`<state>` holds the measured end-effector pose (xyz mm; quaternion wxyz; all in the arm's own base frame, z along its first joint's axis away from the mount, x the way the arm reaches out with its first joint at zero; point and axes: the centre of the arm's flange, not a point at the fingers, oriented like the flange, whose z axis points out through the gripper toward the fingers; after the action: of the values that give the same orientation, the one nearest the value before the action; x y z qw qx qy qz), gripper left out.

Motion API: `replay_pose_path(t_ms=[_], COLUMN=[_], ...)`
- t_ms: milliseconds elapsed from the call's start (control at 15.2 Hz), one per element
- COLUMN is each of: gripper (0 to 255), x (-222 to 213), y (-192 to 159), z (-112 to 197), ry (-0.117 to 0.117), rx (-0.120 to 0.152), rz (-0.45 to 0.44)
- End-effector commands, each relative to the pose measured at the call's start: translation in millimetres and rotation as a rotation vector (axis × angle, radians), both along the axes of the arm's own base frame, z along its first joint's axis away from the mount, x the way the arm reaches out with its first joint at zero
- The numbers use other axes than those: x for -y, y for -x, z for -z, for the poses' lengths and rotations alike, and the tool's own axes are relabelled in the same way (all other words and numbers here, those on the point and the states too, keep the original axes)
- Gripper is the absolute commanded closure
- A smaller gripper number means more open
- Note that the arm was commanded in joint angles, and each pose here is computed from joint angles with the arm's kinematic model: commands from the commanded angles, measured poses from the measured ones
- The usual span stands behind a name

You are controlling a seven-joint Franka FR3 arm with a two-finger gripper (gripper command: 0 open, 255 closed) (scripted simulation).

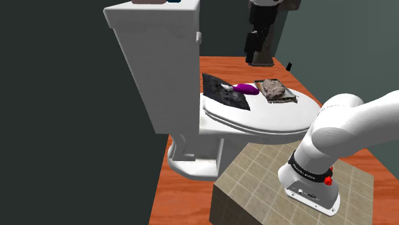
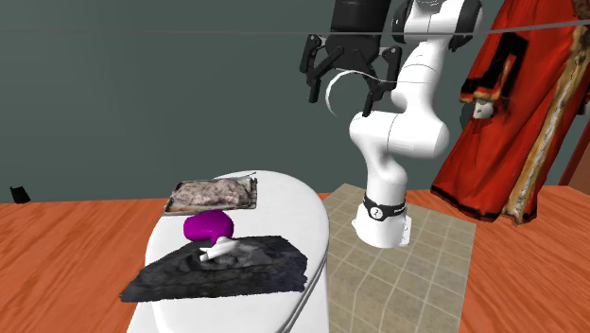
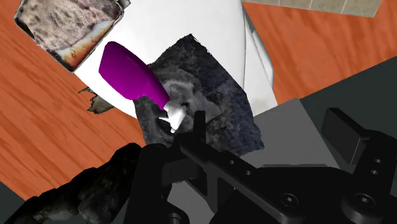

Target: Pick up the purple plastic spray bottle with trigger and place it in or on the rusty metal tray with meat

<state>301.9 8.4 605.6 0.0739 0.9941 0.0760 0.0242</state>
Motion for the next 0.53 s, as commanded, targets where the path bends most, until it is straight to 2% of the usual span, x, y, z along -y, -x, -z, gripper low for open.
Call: replay_pose_path(t_ms=[0,462], gripper=[0,0], x=[0.0,76.8], y=[0.0,-6.2], z=[0.0,61.1], ry=[0.0,-0.039], rx=[0.0,0.013], rz=[0.0,-0.27])
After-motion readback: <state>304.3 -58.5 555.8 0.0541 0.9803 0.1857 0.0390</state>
